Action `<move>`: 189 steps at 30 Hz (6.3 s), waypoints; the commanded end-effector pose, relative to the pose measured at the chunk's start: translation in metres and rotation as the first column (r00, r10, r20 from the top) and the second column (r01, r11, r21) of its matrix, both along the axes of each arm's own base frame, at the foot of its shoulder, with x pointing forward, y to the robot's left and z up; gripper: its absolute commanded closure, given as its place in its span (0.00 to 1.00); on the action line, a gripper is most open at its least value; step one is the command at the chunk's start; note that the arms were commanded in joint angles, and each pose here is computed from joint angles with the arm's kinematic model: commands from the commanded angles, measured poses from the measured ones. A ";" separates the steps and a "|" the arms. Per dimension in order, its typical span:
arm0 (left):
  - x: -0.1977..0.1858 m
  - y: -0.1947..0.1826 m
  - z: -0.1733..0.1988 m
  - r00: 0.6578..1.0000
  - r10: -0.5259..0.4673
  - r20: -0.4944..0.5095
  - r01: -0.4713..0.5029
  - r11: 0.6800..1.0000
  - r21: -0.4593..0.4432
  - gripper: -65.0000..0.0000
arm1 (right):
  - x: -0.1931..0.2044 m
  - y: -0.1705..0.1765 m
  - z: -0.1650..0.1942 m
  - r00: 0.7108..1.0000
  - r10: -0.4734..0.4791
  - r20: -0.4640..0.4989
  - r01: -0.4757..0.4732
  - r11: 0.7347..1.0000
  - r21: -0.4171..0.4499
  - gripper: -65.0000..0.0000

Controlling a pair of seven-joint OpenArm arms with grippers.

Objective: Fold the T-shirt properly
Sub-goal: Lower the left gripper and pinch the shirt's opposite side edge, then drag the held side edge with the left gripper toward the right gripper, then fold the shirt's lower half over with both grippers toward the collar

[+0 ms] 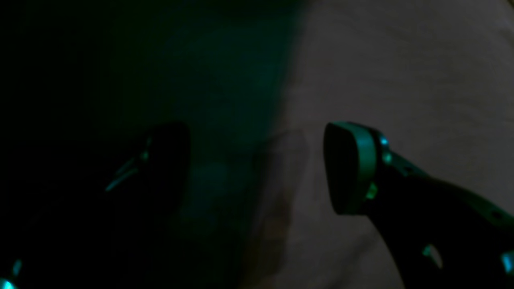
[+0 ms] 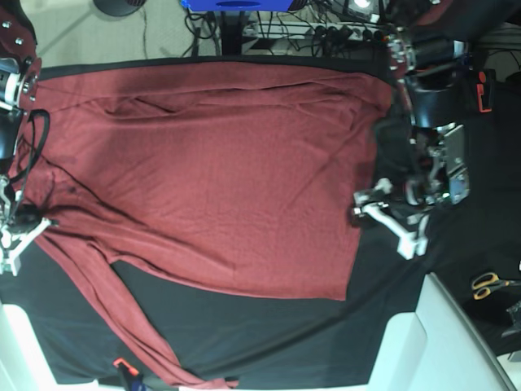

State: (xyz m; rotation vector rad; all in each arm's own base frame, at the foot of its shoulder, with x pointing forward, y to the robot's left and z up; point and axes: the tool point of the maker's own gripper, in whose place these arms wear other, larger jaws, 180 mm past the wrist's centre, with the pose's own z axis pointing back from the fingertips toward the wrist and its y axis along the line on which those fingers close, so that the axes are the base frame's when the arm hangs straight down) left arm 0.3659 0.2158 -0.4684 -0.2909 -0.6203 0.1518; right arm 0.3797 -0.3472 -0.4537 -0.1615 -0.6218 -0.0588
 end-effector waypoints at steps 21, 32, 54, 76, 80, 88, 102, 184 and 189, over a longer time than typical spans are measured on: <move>0.016 -0.035 -0.007 1.000 -0.005 -0.024 0.002 0.995 -0.099 0.78 | 0.017 -0.012 0.023 0.998 -0.009 0.065 0.011 1.000 -0.020 1.00; 0.004 0.005 -0.006 0.999 0.026 -0.029 -0.027 0.999 -0.033 1.00 | 0.017 -0.012 0.023 0.998 -0.009 0.065 0.010 1.000 -0.021 1.00; -0.041 0.021 0.026 0.998 -0.056 0.014 0.054 0.988 0.143 1.00 | 0.017 -0.010 0.022 0.998 -0.004 0.059 0.005 1.000 -0.022 1.00; 0.052 0.030 0.070 0.991 0.065 0.119 -0.074 0.994 0.080 0.31 | 0.016 -0.011 0.021 0.998 -0.007 0.056 0.008 1.000 -0.025 1.00; 0.075 0.021 0.056 0.992 0.066 0.108 -0.071 0.997 0.043 0.31 | 0.016 -0.011 0.021 0.998 -0.007 0.056 0.008 1.000 -0.025 1.00; 0.089 -0.001 0.029 0.997 0.033 0.075 -0.035 0.999 0.034 0.31 | 0.017 -0.011 0.022 0.998 -0.006 0.060 0.008 1.000 -0.025 1.00; 0.085 -0.003 0.016 0.996 0.069 0.059 -0.071 0.997 0.025 0.31 | 0.018 -0.011 0.023 0.998 -0.006 0.065 0.008 1.000 -0.027 1.00; 0.040 -0.028 0.091 0.976 -0.138 0.166 0.106 0.977 0.186 1.00 | -0.003 -0.018 0.020 0.999 0.015 0.051 -0.011 0.997 -0.078 1.00; 0.016 -0.033 0.081 0.977 -0.151 0.151 0.121 0.974 0.192 1.00 | -0.015 -0.021 0.014 1.000 0.006 0.014 -0.005 0.997 -0.081 1.00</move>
